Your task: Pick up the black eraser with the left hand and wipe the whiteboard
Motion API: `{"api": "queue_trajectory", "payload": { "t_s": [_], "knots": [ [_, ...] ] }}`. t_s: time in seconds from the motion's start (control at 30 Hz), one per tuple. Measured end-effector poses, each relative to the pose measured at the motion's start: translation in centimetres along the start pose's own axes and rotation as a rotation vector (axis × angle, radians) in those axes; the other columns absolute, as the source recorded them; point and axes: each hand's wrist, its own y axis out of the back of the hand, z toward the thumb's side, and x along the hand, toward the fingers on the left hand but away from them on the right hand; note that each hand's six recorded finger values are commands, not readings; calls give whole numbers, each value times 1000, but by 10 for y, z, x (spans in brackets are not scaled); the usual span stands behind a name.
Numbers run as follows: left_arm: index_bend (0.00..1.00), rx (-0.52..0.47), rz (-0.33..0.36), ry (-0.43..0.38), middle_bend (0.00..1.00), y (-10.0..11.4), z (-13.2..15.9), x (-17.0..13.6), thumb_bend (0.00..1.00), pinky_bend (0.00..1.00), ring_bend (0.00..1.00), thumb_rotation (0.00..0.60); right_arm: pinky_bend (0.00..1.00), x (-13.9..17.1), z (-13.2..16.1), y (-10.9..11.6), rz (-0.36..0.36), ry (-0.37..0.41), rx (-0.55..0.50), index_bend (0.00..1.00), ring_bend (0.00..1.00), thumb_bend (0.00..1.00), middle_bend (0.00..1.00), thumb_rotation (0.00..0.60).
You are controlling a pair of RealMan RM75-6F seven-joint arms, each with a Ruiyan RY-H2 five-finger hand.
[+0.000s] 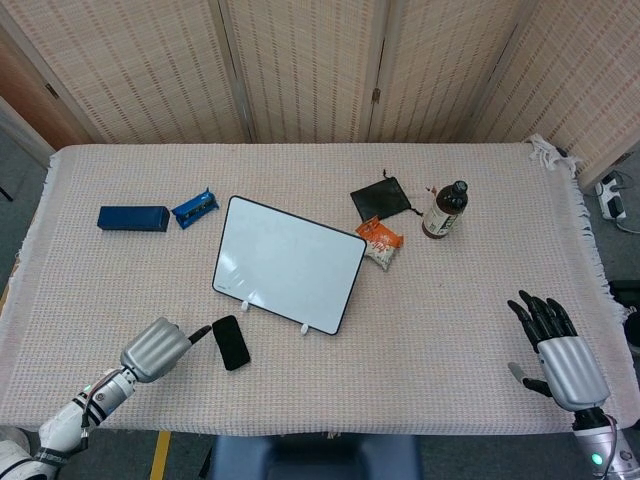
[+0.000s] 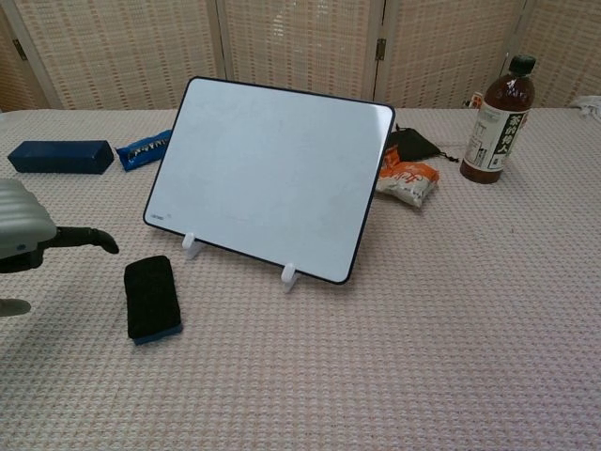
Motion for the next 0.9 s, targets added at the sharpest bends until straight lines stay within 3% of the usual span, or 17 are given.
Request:
{"api": "queue_trajectory", "payload": {
  "t_s": [0.23, 0.9],
  "knots": [
    [234, -2, 27, -38, 984, 8, 13, 14, 290, 820, 701, 600, 0, -1, -2, -1, 14, -7, -4, 0, 0, 295, 0, 600],
    [222, 49, 15, -110, 984, 10, 23, 41, 292, 820, 702, 600, 0, -2, -4, 1, 7, -24, -3, 0, 0, 295, 0, 600]
  ]
}}
